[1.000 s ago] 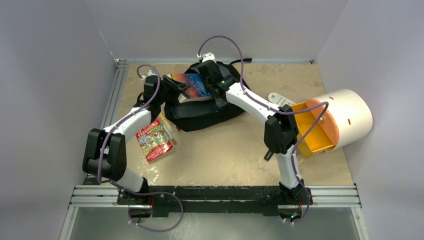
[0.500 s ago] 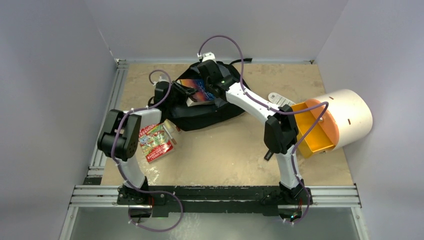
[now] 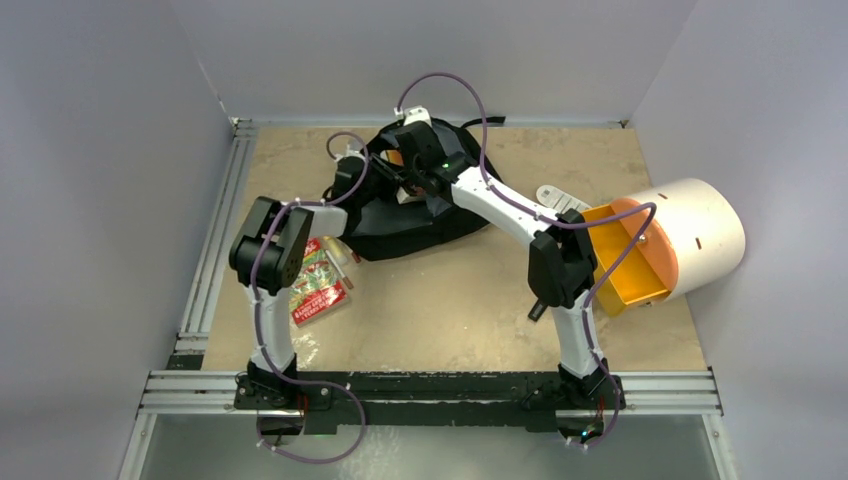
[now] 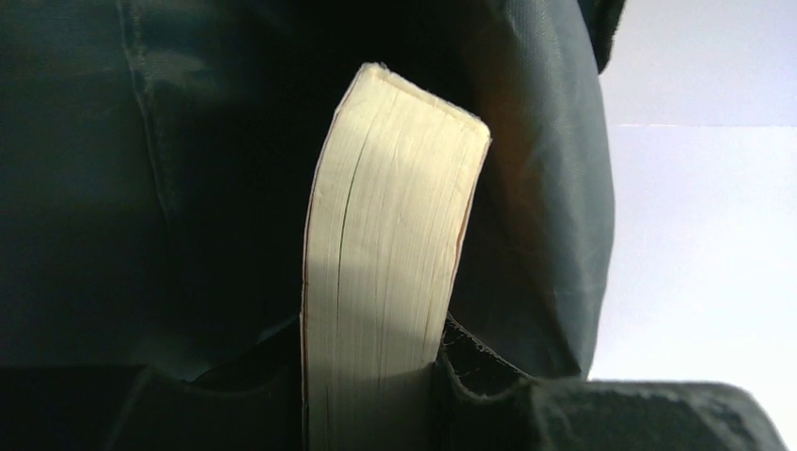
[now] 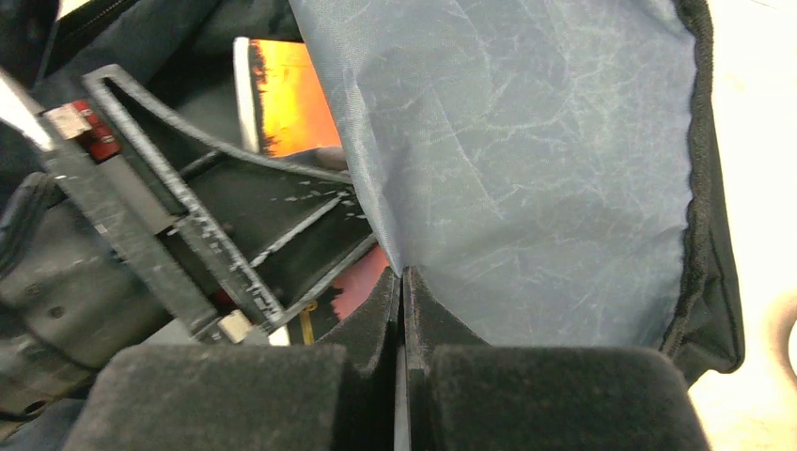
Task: Pack the student bag
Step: Place the book in the student bag.
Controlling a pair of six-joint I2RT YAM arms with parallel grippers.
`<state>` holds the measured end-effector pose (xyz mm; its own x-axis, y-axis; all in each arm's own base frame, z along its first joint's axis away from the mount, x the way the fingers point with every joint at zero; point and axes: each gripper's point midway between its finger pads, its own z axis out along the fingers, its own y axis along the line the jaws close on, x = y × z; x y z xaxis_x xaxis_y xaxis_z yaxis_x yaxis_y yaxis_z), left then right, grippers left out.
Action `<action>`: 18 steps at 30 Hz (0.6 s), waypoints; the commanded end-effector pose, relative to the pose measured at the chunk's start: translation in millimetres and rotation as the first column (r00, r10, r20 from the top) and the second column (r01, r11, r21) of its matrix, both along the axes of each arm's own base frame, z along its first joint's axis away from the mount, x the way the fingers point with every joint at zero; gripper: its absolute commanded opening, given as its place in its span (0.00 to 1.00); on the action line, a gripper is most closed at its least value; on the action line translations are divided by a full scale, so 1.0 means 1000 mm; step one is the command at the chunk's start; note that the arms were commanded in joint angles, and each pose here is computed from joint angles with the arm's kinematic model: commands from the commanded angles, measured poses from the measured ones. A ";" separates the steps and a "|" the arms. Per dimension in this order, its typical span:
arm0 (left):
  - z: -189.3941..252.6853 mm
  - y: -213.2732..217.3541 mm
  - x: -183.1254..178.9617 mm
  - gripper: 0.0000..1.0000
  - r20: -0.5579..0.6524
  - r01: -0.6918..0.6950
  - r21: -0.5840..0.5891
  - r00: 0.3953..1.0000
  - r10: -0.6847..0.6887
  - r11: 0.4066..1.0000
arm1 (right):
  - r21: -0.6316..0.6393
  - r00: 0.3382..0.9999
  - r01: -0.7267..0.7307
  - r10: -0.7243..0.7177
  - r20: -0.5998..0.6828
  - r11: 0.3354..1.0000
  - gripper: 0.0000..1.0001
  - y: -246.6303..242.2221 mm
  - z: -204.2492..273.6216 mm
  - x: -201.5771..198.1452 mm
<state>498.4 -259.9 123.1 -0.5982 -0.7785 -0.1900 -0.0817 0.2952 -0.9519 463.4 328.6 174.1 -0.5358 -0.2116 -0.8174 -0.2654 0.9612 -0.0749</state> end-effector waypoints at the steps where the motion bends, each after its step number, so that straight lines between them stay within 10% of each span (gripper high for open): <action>1: 0.103 -0.020 0.022 0.00 0.329 0.032 -0.108 0.944 0.005 0.994 | 0.137 0.995 -0.022 0.008 0.098 0.990 0.00 0.011 0.058 -0.001; 7: 0.068 -0.026 0.030 0.01 0.281 0.051 -0.040 0.959 -0.038 0.998 | 0.131 0.996 -0.014 0.002 0.095 0.991 0.00 0.008 0.053 -0.002; 14: 0.027 -0.025 0.031 0.52 0.123 0.095 0.045 0.987 -0.100 0.994 | 0.133 0.998 -0.022 0.014 0.060 0.991 0.00 0.009 0.043 -0.008; 18: 0.025 -0.014 0.029 0.64 0.069 0.075 0.133 0.994 -0.085 0.988 | 0.111 0.998 -0.007 0.000 0.064 0.994 0.00 0.004 0.039 -0.007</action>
